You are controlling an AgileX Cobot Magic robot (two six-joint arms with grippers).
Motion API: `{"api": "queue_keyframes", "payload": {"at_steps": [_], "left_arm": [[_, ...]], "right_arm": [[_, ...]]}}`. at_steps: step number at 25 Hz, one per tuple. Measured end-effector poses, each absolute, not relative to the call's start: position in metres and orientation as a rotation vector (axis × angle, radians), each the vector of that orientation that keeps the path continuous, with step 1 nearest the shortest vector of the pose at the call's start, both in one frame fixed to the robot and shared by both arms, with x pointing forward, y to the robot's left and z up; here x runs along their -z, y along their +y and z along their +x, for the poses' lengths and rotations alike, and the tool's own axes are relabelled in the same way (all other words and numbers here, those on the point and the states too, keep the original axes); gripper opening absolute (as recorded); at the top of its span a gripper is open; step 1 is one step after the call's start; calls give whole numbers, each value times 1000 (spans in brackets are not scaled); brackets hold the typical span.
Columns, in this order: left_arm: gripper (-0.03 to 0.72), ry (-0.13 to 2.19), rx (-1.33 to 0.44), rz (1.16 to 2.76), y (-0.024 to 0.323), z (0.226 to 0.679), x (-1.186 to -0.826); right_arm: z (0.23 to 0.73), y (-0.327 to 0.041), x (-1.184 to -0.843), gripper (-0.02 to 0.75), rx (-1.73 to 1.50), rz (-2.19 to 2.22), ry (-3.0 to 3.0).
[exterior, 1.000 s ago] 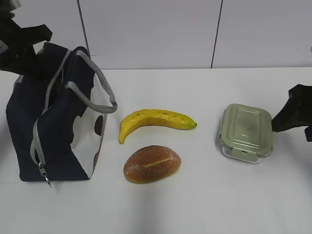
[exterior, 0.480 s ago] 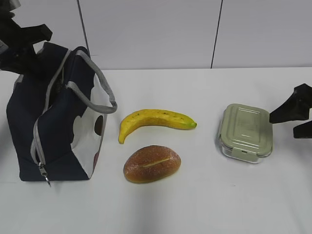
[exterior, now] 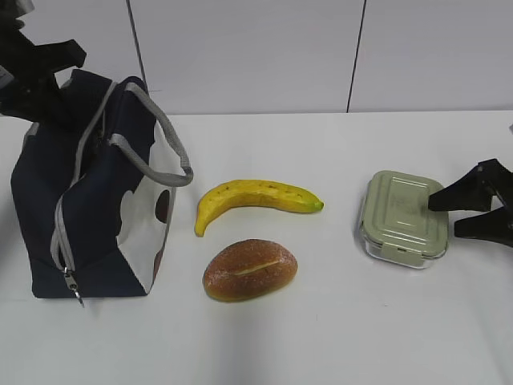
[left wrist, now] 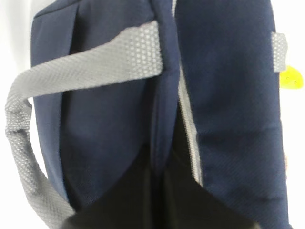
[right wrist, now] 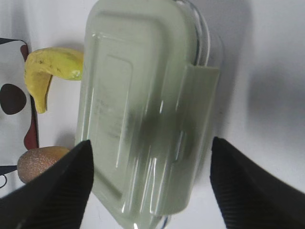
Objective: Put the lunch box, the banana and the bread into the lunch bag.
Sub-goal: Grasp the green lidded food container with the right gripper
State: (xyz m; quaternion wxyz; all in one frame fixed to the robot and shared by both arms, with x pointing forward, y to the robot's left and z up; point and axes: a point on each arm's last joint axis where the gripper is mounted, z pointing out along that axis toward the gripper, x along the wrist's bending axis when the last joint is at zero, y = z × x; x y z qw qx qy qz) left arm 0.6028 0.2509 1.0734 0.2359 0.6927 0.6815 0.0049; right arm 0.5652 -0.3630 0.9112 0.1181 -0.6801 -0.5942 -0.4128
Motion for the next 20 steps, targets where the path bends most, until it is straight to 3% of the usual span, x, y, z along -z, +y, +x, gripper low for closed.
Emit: {"api": "queue_keyframes", "payload": {"at_steps": [9,18,20], "left_arm": [[-3,1868,-15,1900,251,603,-1073],[-3,1868,-15,1900,251,603,-1073],[-3,1868,-15,1900,251,603,-1073]], "right_arm": [[582,-367,-898,557,1224,-1924,-1720],[581,-365,-882,491,1200,-1886,-1656],[581,-364,-883,447,1212,-1873,-1653]]}}
